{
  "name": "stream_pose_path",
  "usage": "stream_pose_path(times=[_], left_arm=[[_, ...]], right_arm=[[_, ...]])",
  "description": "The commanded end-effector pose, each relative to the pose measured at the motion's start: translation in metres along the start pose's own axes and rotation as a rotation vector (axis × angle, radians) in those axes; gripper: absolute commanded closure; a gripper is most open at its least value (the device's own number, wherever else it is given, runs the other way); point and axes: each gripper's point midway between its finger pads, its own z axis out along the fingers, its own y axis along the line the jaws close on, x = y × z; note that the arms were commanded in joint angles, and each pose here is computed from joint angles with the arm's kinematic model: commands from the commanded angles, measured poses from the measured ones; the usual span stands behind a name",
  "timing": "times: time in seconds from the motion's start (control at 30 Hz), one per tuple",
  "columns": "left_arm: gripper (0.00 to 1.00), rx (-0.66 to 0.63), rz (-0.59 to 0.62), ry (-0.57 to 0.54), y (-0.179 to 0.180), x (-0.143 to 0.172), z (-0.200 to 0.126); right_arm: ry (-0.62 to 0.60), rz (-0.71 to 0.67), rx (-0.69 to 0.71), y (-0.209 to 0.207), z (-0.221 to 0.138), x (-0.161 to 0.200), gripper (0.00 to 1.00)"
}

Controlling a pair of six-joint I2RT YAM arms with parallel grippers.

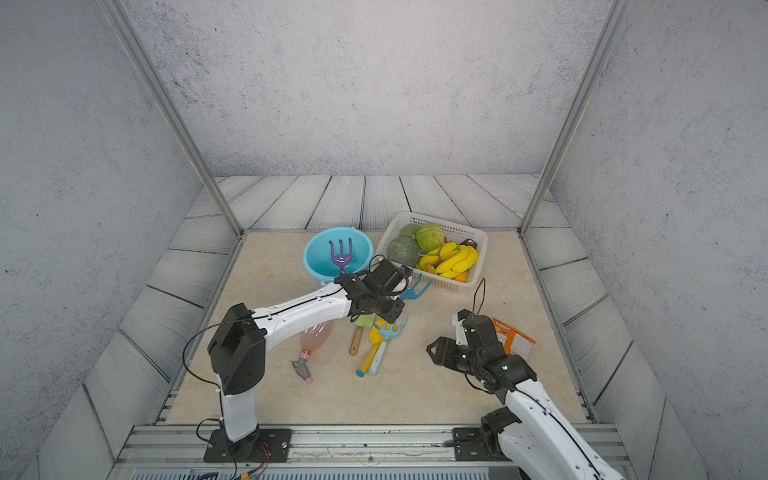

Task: Organize the gardening tools
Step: Pick up the gardening tool from the center of the board, then place the gardening tool in the container.

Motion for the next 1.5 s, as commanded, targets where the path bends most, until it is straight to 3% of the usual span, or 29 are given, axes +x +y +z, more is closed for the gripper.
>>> stream_pose_path(times=[0.0, 0.27, 0.43, 0.63, 0.83, 1.03, 1.47], left_arm=[[1.00, -0.016, -0.053, -0.103, 0.012, -0.019, -0.033], [1.00, -0.065, -0.144, -0.358, 0.049, -0.049, -0.111], [1.00, -0.147, -0.228, -0.500, 0.091, -0.059, -0.154], [1.00, -0.242, -0.301, -0.628, 0.144, -0.079, -0.175], [1.00, -0.276, -0.369, -0.710, 0.185, -0.105, -0.165], [1.00, -0.326, -0.336, -0.784, 0.204, -0.122, -0.135], [1.00, -0.366, -0.342, -0.699, 0.236, -0.109, -0.060]], right_arm=[[-0.036, -0.020, -0.009, 0.008, -0.008, -0.010, 0.41], [-0.049, -0.066, -0.075, 0.033, -0.012, -0.027, 0.41], [-0.025, -0.073, -0.109, 0.045, -0.009, -0.032, 0.41], [0.010, -0.066, -0.120, 0.048, -0.004, -0.029, 0.41], [0.014, -0.067, -0.124, 0.046, -0.004, -0.026, 0.41], [0.026, -0.075, -0.111, 0.043, -0.001, -0.023, 0.41], [0.064, -0.084, -0.088, 0.036, 0.013, -0.022, 0.41]])
